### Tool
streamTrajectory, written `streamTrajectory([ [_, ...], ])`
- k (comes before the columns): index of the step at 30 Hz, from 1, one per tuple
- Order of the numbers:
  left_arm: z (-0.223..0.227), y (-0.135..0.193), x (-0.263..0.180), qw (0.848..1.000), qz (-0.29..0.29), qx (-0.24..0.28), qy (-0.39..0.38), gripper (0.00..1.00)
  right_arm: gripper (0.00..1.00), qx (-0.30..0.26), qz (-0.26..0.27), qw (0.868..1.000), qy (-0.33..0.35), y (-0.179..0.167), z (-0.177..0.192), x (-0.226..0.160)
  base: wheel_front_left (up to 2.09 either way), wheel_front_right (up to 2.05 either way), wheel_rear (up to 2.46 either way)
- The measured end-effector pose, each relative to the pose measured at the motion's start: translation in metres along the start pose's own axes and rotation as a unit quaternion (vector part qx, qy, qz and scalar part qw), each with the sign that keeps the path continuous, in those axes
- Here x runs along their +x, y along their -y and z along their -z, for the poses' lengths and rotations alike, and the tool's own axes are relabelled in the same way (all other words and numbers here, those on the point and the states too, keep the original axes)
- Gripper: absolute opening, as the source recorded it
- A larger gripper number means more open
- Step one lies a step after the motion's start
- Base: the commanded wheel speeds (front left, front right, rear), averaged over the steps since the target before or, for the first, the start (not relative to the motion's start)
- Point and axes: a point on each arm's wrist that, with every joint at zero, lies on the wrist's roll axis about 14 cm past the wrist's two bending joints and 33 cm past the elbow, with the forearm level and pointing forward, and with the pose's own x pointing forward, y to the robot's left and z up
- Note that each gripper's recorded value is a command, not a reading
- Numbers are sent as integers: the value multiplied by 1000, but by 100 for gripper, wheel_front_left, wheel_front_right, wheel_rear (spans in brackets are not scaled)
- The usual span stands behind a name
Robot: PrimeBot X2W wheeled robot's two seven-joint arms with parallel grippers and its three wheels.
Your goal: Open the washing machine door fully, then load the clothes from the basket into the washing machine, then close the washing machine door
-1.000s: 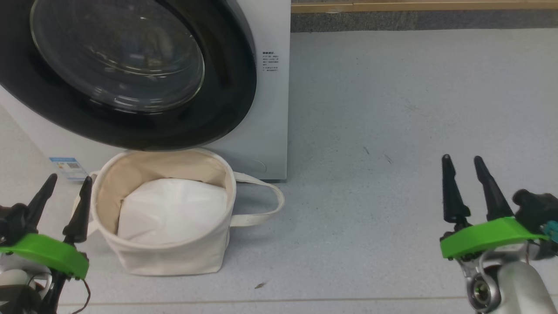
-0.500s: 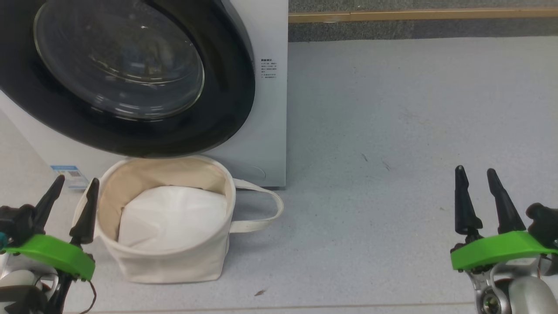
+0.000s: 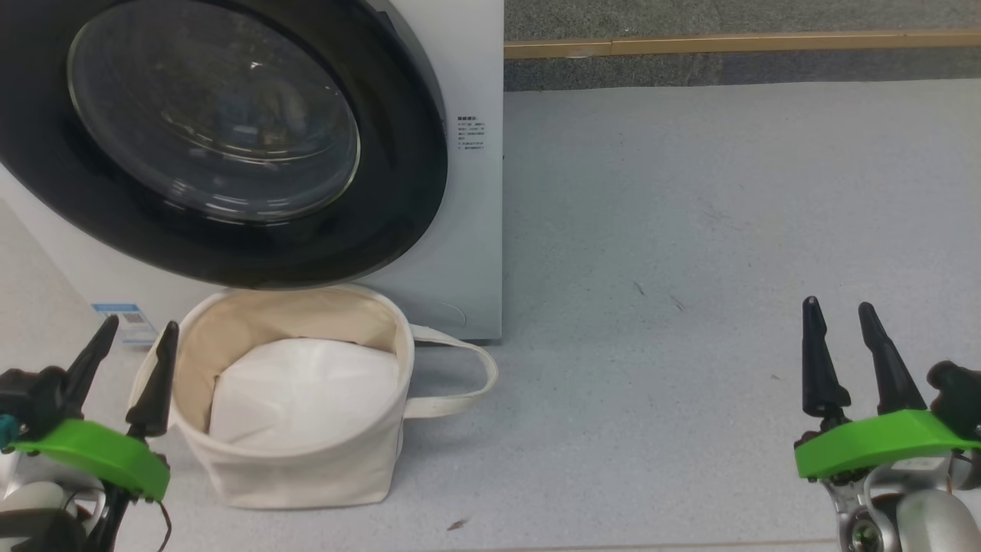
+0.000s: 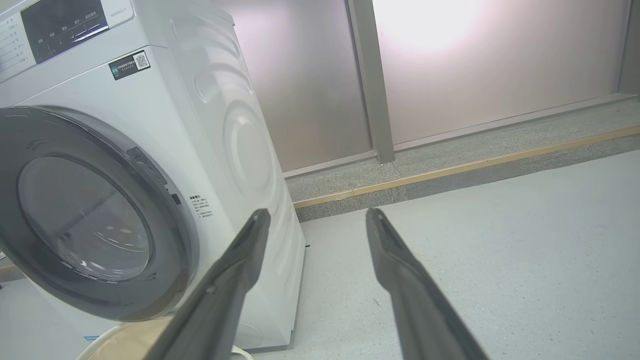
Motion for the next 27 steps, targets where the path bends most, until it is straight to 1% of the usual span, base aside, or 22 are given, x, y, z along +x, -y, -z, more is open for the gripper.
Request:
streamTrajectory([
  [5,6,0,-3,1000,-1,-1,-8,100,100,0,2,1000,-1,1,0,-1,0,0,0],
  [27,9,-5,-5,1000,-8,-2,-11,100,100,1,-1,1000,-6,-1,4,1,0,0,0],
])
